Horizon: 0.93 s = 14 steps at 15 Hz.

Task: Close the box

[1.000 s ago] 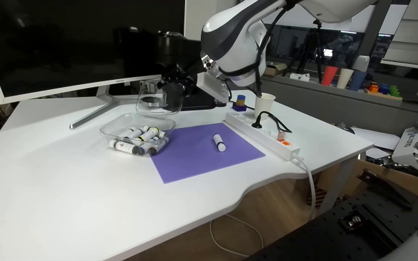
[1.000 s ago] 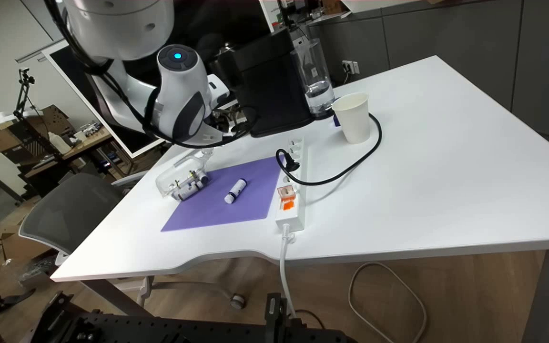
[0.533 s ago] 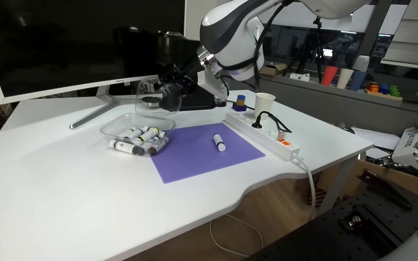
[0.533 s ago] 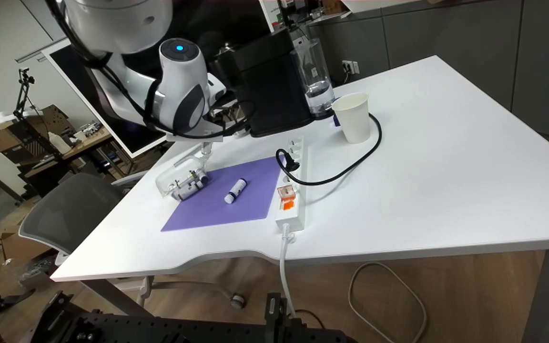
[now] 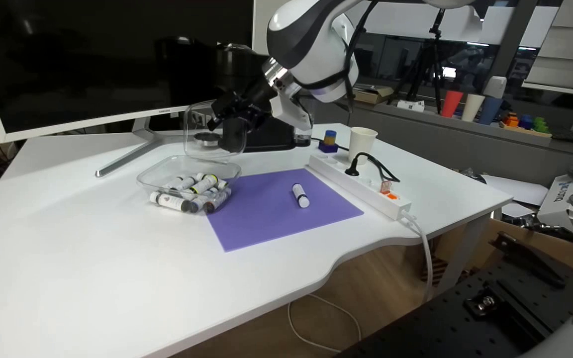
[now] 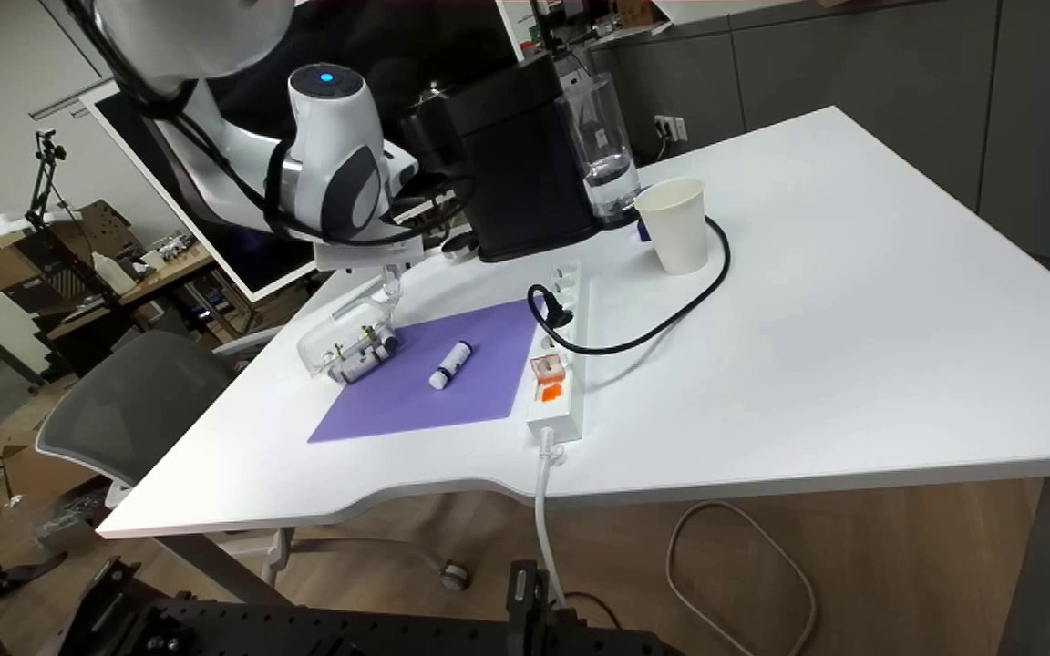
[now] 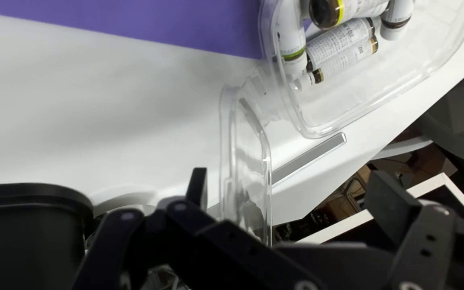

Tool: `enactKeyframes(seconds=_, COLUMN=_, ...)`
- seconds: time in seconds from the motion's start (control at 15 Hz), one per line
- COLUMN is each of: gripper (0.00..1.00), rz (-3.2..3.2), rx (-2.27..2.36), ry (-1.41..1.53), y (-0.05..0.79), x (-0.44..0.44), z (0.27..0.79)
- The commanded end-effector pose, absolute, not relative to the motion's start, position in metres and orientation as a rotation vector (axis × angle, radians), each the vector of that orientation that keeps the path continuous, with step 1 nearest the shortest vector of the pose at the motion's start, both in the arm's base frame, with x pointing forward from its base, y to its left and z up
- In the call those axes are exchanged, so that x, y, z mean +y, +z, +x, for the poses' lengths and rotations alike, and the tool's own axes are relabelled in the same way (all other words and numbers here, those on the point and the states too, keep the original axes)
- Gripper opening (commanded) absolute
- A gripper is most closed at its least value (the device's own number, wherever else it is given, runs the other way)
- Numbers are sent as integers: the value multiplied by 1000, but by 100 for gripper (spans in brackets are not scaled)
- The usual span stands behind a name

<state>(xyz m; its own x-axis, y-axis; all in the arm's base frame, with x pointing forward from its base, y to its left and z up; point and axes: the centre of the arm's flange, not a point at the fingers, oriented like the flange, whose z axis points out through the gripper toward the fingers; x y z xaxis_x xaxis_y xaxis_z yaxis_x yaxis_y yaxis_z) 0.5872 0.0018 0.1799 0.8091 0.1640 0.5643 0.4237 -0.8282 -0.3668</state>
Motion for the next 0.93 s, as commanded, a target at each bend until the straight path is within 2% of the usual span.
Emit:
enactKeyframes(seconds=0.0, gripper=100, rz=-2592, rx=-535, ry=-682, y=192, x=9, z=598)
enactKeyframes(seconds=0.87, gripper=100, rz=-2727, rx=-853, ry=-619, y=210, x=56, z=607)
